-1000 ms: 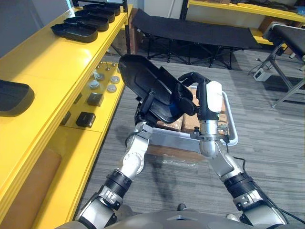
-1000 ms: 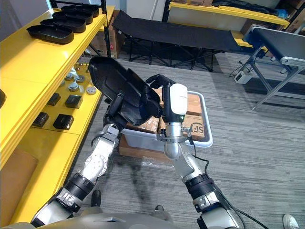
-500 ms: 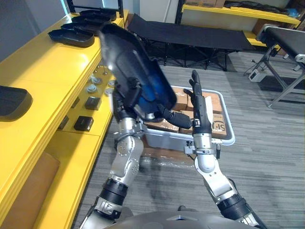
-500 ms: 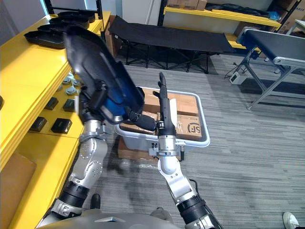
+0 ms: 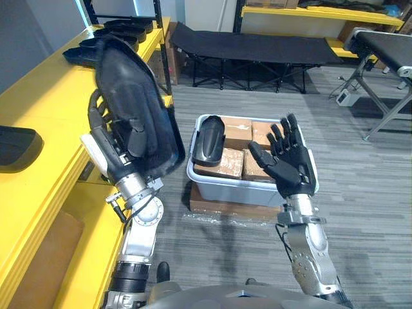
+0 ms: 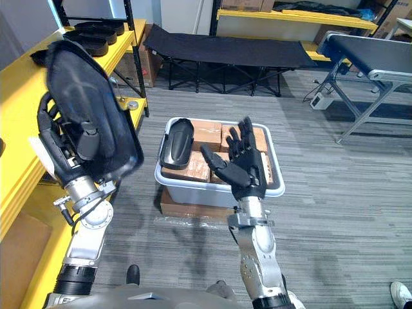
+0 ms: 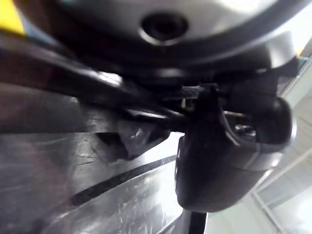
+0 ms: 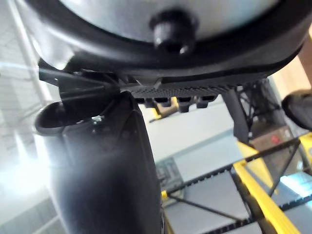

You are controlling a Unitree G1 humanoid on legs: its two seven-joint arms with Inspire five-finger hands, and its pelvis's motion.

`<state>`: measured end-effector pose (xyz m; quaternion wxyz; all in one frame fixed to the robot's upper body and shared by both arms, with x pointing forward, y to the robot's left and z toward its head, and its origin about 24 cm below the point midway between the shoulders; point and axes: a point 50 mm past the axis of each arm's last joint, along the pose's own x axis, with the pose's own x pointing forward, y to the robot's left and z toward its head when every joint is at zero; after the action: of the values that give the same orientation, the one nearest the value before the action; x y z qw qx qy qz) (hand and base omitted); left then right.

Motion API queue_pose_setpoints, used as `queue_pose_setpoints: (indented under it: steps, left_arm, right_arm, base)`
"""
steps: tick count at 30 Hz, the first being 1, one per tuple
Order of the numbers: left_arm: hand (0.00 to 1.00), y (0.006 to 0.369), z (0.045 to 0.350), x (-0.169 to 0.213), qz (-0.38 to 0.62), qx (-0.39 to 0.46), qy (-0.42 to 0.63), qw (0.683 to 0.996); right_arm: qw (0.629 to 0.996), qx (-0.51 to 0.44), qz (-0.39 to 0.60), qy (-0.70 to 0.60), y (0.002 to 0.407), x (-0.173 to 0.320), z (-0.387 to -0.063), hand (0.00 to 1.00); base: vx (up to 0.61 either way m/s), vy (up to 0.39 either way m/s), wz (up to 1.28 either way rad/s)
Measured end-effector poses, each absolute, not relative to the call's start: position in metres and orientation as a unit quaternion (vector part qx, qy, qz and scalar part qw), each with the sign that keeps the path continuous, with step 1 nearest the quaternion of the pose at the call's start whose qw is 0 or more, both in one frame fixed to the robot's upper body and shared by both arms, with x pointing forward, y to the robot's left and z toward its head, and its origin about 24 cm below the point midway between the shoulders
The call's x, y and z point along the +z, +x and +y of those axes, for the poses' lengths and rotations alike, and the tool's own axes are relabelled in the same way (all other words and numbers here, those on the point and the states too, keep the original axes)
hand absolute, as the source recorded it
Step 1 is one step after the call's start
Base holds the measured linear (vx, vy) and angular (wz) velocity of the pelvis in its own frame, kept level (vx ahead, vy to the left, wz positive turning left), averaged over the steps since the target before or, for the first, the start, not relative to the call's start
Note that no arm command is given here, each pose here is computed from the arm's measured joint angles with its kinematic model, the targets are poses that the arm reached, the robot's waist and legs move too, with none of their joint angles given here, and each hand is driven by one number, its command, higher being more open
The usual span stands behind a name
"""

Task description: Walk over and take three plastic housings, then place them on the shelf

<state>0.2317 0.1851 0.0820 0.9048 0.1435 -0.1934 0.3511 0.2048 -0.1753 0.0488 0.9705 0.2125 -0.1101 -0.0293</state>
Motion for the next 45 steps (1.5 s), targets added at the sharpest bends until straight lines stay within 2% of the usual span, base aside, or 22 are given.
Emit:
queue_pose_setpoints:
  steps: [5,9,12,17,20,25,29,33,38,43,45]
  left_arm:
    - [0.00,0.211,0.201,0.061,-0.146,0.359,0.058,0.920]
    - [0.00,0.198,0.208,0.065,-0.158,0.356,-0.014,0.921]
    - [0.00,0.189,0.209,0.079,-0.193,0.354,-0.049,0.914]
    - [0.00,0.162,0.232,0.102,-0.247,0.391,-0.053,0.885]
    - [0.00,0.139,0.250,0.102,-0.249,0.424,-0.049,0.870]
    - [0.00,0.123,0.259,0.093,-0.224,0.428,-0.063,0.873]
    - [0.00,0.126,0.250,0.088,-0.212,0.378,-0.074,0.898]
    - [0.00,0.148,0.224,0.090,-0.218,0.257,-0.117,0.934]
    - [0.00,0.160,0.214,0.097,-0.237,0.184,-0.128,0.945]
    - [0.00,0.173,0.198,0.098,-0.238,0.108,-0.139,0.955]
    - [0.00,0.174,0.196,0.094,-0.228,0.105,-0.142,0.957]
  right_arm:
    - [0.973,-0.132,-0.045,0.185,0.180,0.016,-0.208,1.00]
    - [0.973,-0.131,-0.052,0.183,0.185,0.019,-0.210,1.00]
    - [0.975,-0.103,-0.059,0.187,0.200,0.022,-0.199,1.00]
    - [0.992,0.001,-0.041,0.123,0.231,0.024,-0.157,1.00]
    - [0.994,0.058,-0.031,0.090,0.242,0.025,-0.133,1.00]
    - [0.993,0.076,-0.049,0.079,0.254,0.035,-0.126,1.00]
    - [0.992,0.095,-0.041,0.079,0.255,0.034,-0.118,1.00]
    - [0.994,0.094,-0.017,0.061,0.250,0.026,-0.122,1.00]
    - [0.991,0.124,-0.030,0.026,0.251,0.030,-0.107,1.00]
    - [0.994,0.103,-0.041,0.012,0.250,0.033,-0.112,1.00]
    - [0.993,0.106,-0.042,0.012,0.249,0.033,-0.113,1.00]
  base:
    - [0.05,-0.008,-0.08]
    - [0.04,-0.019,0.15]
    - [0.00,-0.032,0.58]
    - [-0.01,-0.032,0.65]
    - [0.03,-0.041,0.62]
    - [0.01,-0.010,0.25]
    - [-0.04,0.003,0.19]
    - [-0.07,0.041,0.97]
    - [-0.06,0.023,0.59]
    - [-0.02,-0.047,0.49]
    - [-0.07,-0.045,0.01]
